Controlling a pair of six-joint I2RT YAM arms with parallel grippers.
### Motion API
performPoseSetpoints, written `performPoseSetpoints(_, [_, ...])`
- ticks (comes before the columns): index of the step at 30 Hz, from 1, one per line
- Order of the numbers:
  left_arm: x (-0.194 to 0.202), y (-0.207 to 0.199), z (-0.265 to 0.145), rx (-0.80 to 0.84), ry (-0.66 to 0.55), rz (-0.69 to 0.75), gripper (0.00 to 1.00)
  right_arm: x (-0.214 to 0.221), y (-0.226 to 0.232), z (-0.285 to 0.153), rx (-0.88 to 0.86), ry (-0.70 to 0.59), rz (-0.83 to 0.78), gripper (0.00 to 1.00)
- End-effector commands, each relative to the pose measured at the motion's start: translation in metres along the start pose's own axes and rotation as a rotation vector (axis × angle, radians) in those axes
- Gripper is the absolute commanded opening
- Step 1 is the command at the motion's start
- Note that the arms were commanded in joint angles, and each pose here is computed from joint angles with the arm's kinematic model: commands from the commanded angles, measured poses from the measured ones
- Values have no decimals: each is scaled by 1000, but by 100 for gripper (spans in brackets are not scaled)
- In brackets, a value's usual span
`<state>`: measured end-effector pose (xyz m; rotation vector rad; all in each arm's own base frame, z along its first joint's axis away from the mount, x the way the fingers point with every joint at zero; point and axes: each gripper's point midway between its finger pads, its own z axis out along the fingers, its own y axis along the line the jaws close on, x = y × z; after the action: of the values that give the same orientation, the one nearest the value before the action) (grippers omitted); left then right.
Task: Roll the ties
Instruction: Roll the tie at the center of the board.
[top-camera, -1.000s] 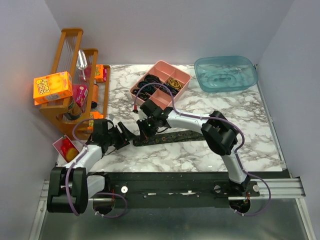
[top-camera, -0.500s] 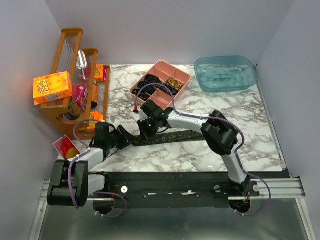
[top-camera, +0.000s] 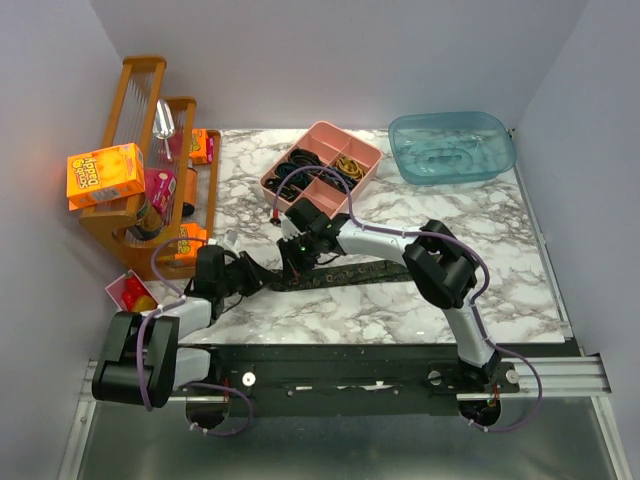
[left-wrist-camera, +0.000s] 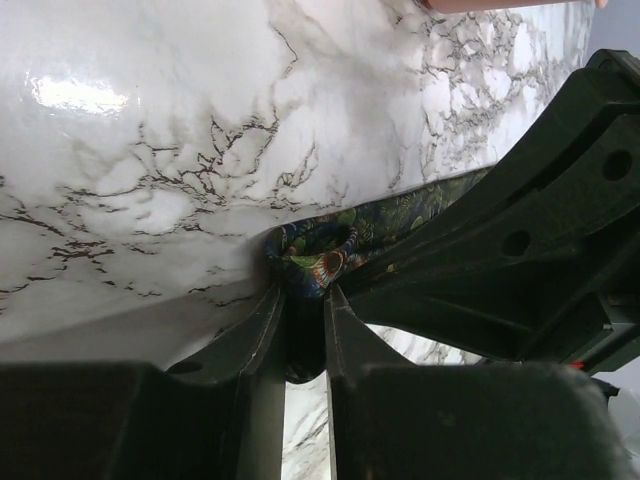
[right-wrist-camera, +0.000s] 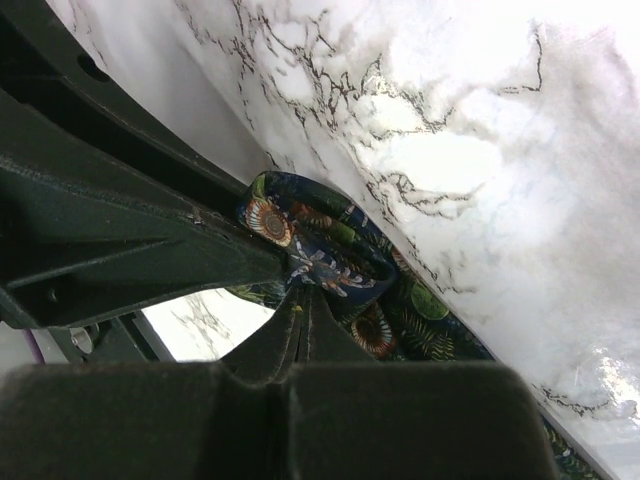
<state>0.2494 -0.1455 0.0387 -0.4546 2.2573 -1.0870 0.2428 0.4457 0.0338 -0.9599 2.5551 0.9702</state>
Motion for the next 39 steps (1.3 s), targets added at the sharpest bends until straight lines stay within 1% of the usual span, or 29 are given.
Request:
performPoseSetpoints(1, [0,-15,0,15,23,27,5,13,-12,2,42,35,9,1])
performPoseSetpoints(3, [3,-13,0,-13,33,39,1,11,-11,0,41,28,7,1])
performPoseSetpoints(4, [0,-16,1,-19,28,54,0,10,-10,0,41,27,5,1])
performPoseSetpoints(6, [2,-10,0,-63,40,80,0,10,-12,1,45,28,5,1])
performPoseSetpoints(7, [-1,-15,1,-68,41,101,0,11,-13,2,47,28,5,1])
performPoseSetpoints(8, [3,-11,-1,-100,63,107,0,12,-13,2,47,32,5,1])
performPoseSetpoints(15, [-1,-16,0,-169,63,162,0,15,-16,2,58,36,8,1])
performPoseSetpoints(21, [1,-13,-3,-226,86,177,0,16,-16,0,67,33,3,1])
performPoseSetpoints(25, [-5,-15,-6,-251,78,198,0,16,-18,0,71,33,2,1])
performPoseSetpoints(29, [-6,-18,-9,-271,95,201,0,15,-17,-1,72,31,0,1])
performPoseSetpoints(39, [-18,-17,-18,-369,84,255,0,11,-16,-7,81,15,-6,1])
